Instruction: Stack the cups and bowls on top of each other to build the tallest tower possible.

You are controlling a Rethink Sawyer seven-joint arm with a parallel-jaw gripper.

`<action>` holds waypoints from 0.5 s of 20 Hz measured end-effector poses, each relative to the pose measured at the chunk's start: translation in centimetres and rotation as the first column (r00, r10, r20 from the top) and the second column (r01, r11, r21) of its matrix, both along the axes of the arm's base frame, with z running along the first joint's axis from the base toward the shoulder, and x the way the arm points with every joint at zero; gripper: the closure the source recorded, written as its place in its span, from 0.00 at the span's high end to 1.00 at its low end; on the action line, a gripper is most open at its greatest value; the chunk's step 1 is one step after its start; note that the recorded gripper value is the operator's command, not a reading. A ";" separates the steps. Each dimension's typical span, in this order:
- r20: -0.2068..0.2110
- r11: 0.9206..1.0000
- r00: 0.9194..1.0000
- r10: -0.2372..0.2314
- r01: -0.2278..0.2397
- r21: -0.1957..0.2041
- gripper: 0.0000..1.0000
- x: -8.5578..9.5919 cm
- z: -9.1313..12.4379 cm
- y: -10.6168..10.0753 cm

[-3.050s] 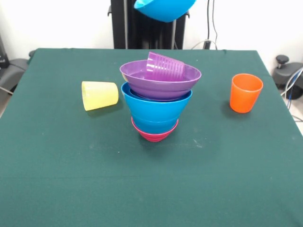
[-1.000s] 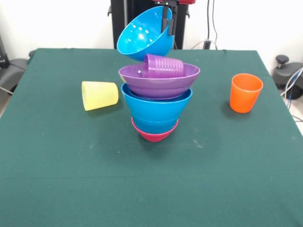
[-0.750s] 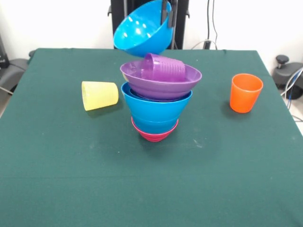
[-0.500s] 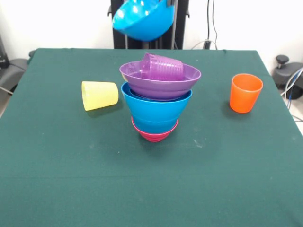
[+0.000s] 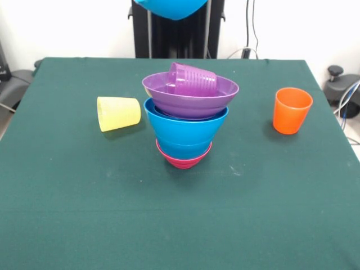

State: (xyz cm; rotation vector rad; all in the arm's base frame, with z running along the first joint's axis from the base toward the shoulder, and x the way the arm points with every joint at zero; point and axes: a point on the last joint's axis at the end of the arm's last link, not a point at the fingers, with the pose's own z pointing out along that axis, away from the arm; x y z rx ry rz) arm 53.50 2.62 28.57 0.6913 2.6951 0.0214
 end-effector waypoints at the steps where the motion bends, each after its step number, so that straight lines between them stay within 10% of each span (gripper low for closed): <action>1: 0.005 1.000 1.000 0.002 -0.002 -0.001 0.00 0.1 0.2 0.0; 10: -0.019 0.999 0.999 0.039 -0.039 0.003 0.00 0.5 -1.2 0.5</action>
